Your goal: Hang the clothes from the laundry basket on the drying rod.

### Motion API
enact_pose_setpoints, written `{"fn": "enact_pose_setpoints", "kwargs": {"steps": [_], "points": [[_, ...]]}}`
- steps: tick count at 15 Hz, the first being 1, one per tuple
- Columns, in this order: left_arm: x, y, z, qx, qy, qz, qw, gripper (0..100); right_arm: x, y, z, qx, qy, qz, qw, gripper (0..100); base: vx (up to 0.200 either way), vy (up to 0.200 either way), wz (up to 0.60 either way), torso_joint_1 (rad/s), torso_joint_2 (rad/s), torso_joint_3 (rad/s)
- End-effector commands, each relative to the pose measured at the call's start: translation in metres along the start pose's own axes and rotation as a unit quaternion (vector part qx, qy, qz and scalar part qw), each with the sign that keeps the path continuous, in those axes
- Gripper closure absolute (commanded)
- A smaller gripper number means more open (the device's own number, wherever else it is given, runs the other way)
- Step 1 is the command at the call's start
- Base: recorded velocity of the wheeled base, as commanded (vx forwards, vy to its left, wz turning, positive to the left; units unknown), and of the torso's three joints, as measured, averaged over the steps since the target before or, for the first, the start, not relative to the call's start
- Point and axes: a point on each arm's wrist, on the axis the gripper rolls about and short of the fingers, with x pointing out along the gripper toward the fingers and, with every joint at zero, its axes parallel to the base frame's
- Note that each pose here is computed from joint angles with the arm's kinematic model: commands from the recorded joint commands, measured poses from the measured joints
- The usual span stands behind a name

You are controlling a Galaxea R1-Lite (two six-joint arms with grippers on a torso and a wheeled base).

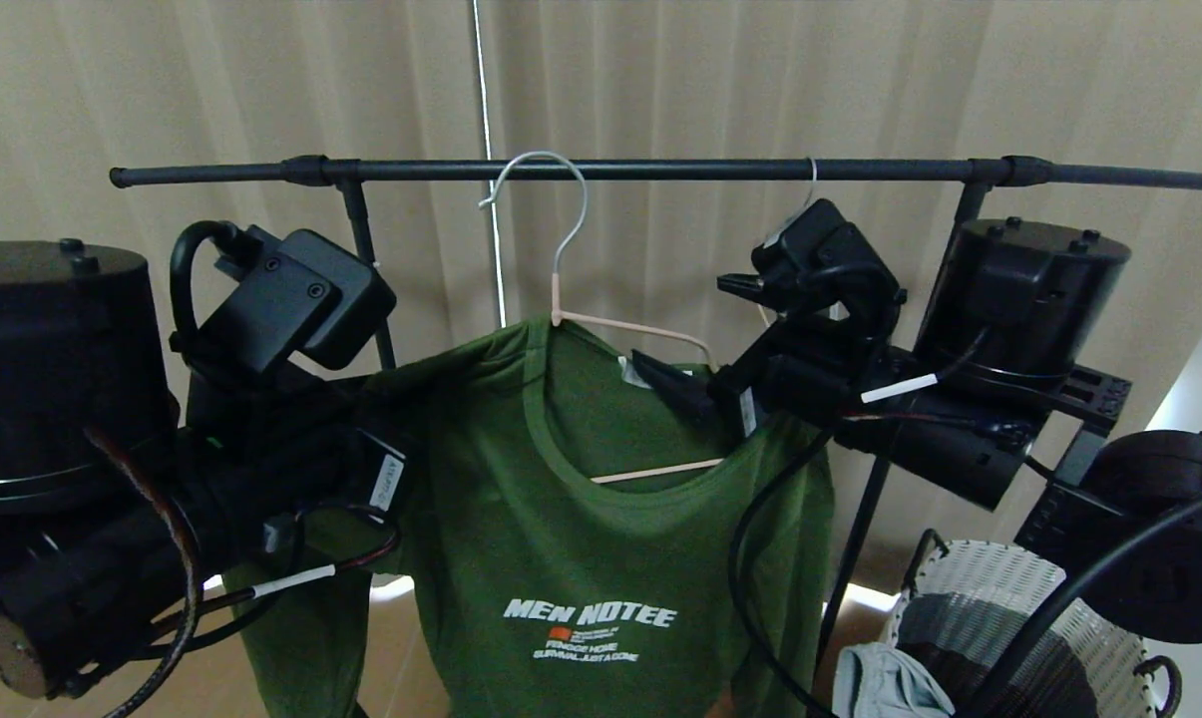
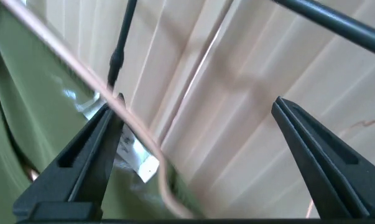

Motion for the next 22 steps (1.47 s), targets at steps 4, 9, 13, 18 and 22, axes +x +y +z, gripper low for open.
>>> {"fn": "enact_pose_setpoints", "kwargs": {"steps": [4,9,13,18,22], "points": [[-0.005,0.0,-0.002,-0.002,-0.005,0.0,1.0,100,0.007,0.003,-0.008,-0.008,0.023,-0.008,0.9997,0,0.0,0.0,0.0,0.0,0.0,0.0],[-0.006,-0.005,-0.001,0.003,-0.018,-0.009,0.9998,100,0.007,0.008,-0.006,-0.007,0.021,0.001,0.9998,100,0.0,0.0,0.0,0.0,0.0,0.0],[-0.006,-0.005,-0.001,0.004,-0.017,-0.01,0.9998,100,0.006,0.009,-0.006,-0.008,0.02,0.001,0.9998,100,0.0,0.0,0.0,0.0,0.0,0.0],[-0.009,-0.004,0.0,0.01,-0.021,-0.007,0.9997,100,0.001,0.008,-0.002,-0.008,0.013,-0.001,0.9999,100,0.0,0.0,0.0,0.0,0.0,0.0],[-0.013,-0.003,-0.003,0.009,-0.03,-0.032,0.999,0,-0.006,0.007,0.0,-0.007,0.01,-0.004,0.9999,100,0.0,0.0,0.0,0.0,0.0,0.0]]}}
